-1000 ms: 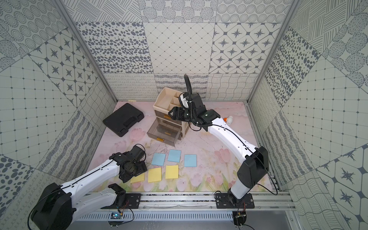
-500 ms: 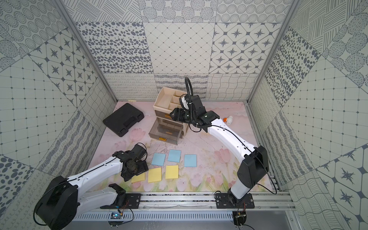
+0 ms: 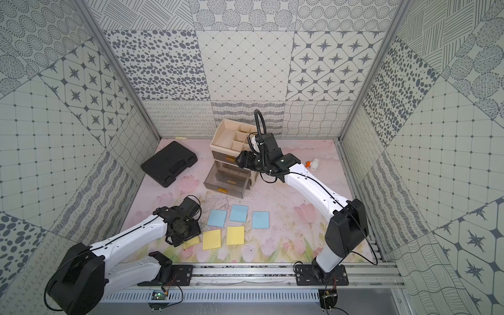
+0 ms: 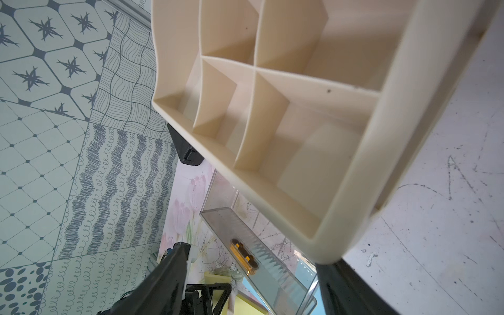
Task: Please put the sticky notes in the drawer by color
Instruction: Pick up the sticky notes from the center of the board, then place the sticky notes in the drawer, then pick up the sticky notes from the center of the board.
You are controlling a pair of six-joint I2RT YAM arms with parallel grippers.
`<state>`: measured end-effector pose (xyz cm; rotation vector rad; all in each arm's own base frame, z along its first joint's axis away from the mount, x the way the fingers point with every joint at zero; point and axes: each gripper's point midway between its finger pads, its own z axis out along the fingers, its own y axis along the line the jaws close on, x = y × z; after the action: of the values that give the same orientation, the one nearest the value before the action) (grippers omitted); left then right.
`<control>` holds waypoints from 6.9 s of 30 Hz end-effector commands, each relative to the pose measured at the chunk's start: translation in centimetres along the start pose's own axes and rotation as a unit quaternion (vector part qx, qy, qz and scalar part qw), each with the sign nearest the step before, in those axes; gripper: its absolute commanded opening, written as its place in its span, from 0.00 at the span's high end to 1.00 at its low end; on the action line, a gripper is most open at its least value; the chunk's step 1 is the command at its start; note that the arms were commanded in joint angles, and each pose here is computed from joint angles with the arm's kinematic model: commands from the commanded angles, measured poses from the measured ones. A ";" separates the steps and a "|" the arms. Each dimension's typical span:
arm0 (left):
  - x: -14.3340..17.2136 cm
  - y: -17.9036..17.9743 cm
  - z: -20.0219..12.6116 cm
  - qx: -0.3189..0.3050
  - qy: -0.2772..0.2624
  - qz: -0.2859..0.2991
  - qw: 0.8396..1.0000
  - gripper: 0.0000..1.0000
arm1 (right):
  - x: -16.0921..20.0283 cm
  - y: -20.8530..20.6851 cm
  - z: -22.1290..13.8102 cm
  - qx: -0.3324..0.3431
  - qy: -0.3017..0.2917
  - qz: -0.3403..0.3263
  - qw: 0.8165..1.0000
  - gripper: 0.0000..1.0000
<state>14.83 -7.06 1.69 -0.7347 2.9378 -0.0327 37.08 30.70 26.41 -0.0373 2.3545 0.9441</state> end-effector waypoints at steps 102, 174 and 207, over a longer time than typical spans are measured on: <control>-14.5 -25.7 -14.7 0.173 -0.060 0.087 0.979 0.05 | -5.7 -4.3 -9.1 -0.031 -0.098 0.027 0.994 0.06; 5.8 -6.6 -1.3 -0.010 0.108 0.131 0.986 0.00 | -2.0 -6.6 -7.0 0.070 -0.041 -0.020 0.997 0.02; 5.8 -6.6 0.0 -0.010 0.116 0.157 0.981 0.19 | -2.1 -6.4 -5.8 0.072 -0.038 -0.011 0.997 0.02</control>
<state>12.48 -16.08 1.36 -0.2704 3.2708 -0.0862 36.61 21.34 25.72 0.0368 2.3873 0.7339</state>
